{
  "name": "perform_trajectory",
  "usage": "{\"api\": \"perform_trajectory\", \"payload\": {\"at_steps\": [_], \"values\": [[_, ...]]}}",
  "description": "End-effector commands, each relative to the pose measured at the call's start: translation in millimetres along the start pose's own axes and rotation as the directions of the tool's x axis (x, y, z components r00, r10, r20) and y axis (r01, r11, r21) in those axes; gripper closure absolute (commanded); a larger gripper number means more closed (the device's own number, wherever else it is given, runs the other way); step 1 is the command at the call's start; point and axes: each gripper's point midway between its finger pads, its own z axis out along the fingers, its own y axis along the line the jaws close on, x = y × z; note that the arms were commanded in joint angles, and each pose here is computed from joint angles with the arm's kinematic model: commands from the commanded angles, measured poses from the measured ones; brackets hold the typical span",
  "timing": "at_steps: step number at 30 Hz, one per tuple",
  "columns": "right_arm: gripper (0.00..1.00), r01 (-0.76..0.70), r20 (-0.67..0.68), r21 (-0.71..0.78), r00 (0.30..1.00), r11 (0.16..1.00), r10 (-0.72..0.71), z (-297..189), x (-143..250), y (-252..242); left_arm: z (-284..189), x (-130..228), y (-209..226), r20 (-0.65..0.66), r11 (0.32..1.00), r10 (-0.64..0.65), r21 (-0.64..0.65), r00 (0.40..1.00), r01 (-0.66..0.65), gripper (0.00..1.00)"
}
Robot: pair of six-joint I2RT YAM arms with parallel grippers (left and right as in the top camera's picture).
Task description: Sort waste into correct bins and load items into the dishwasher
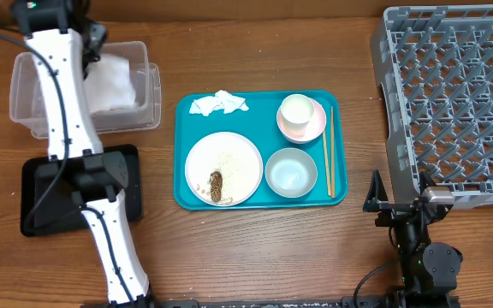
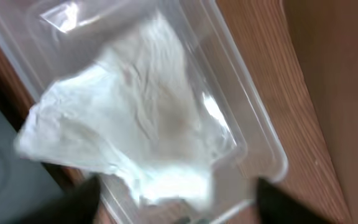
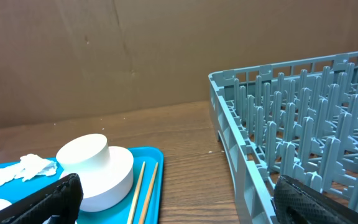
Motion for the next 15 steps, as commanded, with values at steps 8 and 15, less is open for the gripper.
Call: {"api": "perform_trajectory", "payload": {"at_steps": [8,15], "values": [[0.0,0.004,0.005,0.01,1.0,1.0,-0.004,0,1,-2,2,27,-7,-0.155,0.985,0.162,0.082,0.975,-0.15,0.04],[0.0,0.003,0.005,0.01,1.0,1.0,-0.003,0,1,-2,-20,107,-52,-0.202,0.845,0.516,0.282,0.833,-0.455,0.07]]}}
